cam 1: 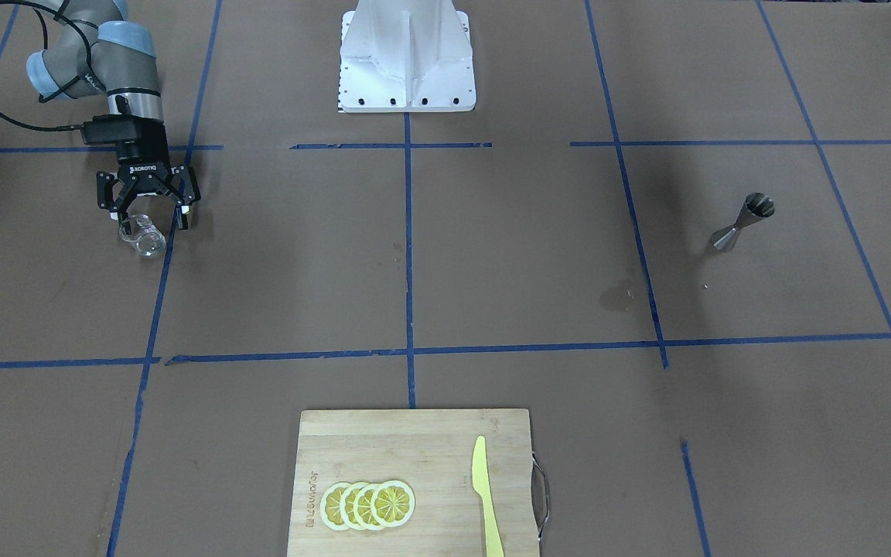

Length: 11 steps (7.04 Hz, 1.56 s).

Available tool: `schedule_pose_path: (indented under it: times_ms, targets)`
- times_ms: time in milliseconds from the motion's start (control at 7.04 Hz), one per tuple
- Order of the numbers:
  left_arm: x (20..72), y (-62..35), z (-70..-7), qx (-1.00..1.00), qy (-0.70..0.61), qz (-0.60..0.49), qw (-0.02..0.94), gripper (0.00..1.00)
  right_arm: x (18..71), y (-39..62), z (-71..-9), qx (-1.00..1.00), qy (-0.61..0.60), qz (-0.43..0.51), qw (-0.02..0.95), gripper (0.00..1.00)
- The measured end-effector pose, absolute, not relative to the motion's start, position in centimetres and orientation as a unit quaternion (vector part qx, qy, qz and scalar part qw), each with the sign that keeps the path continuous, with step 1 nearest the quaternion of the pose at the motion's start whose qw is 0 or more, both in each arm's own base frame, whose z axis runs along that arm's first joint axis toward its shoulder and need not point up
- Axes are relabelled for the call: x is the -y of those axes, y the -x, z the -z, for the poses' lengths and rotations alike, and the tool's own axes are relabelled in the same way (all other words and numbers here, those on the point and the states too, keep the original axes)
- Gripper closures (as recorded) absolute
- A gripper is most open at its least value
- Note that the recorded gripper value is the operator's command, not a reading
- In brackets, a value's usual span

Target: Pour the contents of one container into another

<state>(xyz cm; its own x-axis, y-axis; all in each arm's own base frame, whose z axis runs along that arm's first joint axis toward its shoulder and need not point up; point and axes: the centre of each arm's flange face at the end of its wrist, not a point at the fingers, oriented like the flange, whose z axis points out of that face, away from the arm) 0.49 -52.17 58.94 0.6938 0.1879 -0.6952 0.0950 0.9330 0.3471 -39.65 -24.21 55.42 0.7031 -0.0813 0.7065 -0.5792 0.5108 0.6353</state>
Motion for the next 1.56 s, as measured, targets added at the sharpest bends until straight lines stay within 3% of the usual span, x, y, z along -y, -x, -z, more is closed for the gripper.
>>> schedule_pose_path:
  times_ms: [852,1562]
  targets:
    - [52.3,-0.5,-59.4,-0.39,-0.176,-0.024,0.903,0.0,20.1,30.0,-55.6,0.38,-0.364,-0.061,0.848,0.0]
    - [52.2,-0.6,-60.3,-0.389,-0.171,-0.025,0.905,0.0,25.4,23.1,-57.5,0.375,-0.291,-0.008,0.88,0.0]
